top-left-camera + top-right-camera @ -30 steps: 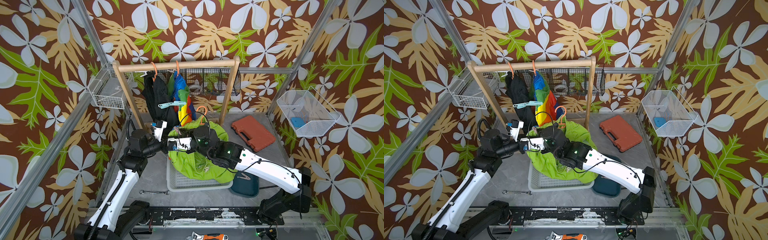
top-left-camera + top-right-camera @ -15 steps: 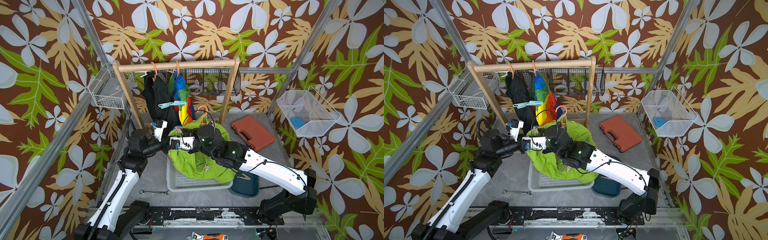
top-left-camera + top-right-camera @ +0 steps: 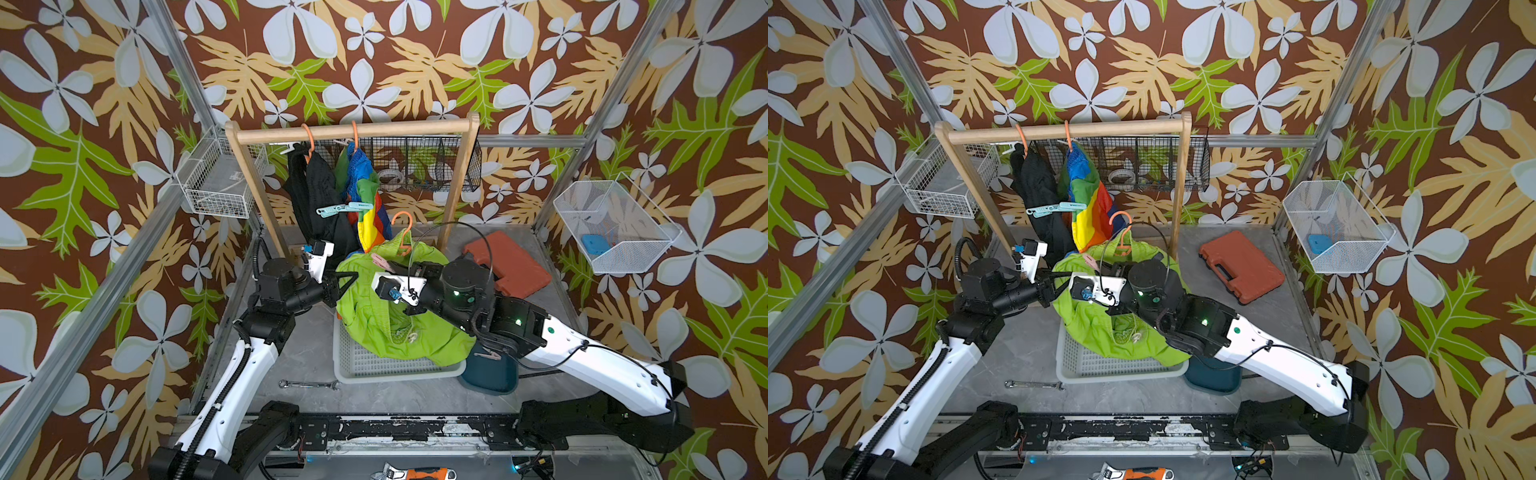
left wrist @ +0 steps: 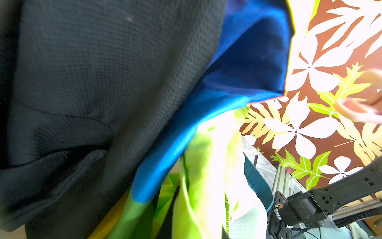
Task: Remove the clothespins securing shorts to the hanger
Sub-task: Remove the clothespin from the hanger.
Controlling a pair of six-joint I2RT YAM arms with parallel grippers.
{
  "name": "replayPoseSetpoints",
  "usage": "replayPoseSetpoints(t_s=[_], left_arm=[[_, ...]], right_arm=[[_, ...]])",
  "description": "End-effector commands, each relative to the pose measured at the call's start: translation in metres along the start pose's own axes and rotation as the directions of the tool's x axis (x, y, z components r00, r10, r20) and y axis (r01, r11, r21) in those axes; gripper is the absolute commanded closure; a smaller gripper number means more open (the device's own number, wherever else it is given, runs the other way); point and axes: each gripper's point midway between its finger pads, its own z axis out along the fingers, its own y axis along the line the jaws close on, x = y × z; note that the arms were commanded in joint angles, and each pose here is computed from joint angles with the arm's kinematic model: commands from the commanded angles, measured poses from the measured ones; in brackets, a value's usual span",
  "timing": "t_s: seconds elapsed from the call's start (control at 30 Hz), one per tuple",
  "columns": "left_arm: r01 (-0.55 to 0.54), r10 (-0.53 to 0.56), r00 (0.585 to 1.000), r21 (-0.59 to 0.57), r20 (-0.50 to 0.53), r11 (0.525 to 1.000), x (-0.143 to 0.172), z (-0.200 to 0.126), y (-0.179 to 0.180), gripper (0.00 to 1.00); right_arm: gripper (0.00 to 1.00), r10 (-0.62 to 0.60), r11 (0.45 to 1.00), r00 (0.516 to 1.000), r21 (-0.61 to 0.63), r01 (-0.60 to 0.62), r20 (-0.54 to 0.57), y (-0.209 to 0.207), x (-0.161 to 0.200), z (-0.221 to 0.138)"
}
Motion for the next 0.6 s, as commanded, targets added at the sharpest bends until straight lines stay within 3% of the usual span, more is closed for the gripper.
replayPoseSetpoints(t_s=[0.0, 0.1, 0.2, 0.37, 0.57], left_arm=[[-0.034, 0.034, 0.999, -0.002, 0.035, 0.999, -0.010, -0.001, -0.002, 1.00], [-0.038, 0.038, 0.999, -0.004, 0.038, 0.999, -0.010, -0.003, -0.003, 1.00], [-0.051, 0.051, 0.998, -0.003, 0.048, 0.999, -0.013, -0.005, -0.006, 1.00], [-0.055, 0.055, 0.997, -0.011, 0.053, 0.998, -0.014, -0.006, -0.005, 1.00], [-0.064, 0.065, 0.996, -0.019, 0.060, 0.998, -0.015, -0.008, -0.006, 1.00]], right_arm=[[0.90, 0.123, 0.989, 0.991, 0.091, -0.118, -0.055, -0.012, 0.025, -0.023], [0.90, 0.244, 0.961, 0.964, 0.163, -0.225, -0.107, -0.013, 0.064, -0.049], [0.88, 0.430, 0.876, 0.897, 0.288, -0.387, -0.104, -0.021, 0.105, -0.078], [0.88, 0.710, 0.633, 0.702, 0.495, -0.595, -0.065, -0.012, 0.175, -0.114], [0.88, 0.896, 0.334, 0.444, 0.626, -0.705, 0.022, 0.034, 0.246, -0.134]])
